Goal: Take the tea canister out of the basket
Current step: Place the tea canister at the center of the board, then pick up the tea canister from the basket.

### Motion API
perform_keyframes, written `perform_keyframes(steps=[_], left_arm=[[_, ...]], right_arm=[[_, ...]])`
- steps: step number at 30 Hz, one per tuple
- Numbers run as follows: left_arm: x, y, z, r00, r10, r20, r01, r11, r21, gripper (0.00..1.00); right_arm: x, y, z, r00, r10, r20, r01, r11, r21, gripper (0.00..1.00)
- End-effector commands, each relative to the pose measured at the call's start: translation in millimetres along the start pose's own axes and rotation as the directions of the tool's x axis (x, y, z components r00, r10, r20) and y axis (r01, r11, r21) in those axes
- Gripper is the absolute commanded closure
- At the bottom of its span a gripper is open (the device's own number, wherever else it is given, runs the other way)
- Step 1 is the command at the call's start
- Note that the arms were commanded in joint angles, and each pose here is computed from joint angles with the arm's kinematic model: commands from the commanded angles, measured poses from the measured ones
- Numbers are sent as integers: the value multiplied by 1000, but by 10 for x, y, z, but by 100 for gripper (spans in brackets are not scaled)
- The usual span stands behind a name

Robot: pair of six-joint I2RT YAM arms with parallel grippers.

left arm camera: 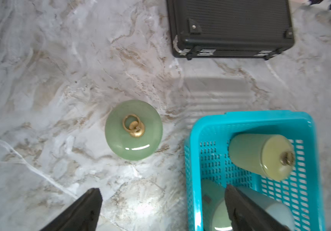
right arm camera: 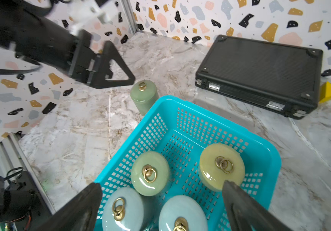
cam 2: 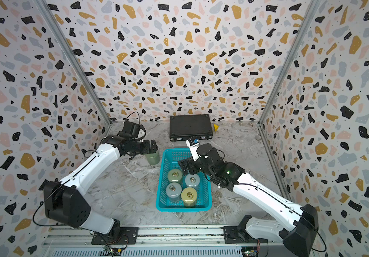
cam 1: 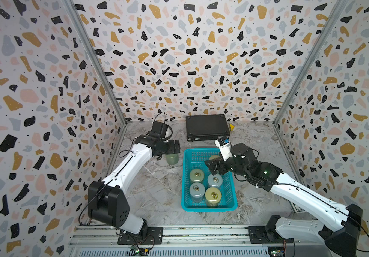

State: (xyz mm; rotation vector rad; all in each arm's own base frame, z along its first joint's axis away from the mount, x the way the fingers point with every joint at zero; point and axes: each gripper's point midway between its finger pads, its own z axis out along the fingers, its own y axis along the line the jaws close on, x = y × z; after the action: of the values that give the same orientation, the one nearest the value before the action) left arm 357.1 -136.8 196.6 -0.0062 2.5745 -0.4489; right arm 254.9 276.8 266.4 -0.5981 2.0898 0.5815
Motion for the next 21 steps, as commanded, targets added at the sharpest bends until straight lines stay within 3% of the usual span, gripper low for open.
perform_keyframes(steps=[1, 8, 21], left_arm=[[147, -252, -195, 1000, -30, 10, 28, 987, 159, 0], [484, -625, -539, 999, -1, 48, -15, 943, 332, 0], [1033, -836, -721, 993, 88, 82, -112, 922, 371, 0]], right_arm=[[1, -135, -35, 999, 25, -26, -23, 995, 93, 1], [129, -360, 34, 992, 79, -97, -54, 970, 238, 1], [341, -485, 418, 975, 94, -200, -25, 947, 322, 1]])
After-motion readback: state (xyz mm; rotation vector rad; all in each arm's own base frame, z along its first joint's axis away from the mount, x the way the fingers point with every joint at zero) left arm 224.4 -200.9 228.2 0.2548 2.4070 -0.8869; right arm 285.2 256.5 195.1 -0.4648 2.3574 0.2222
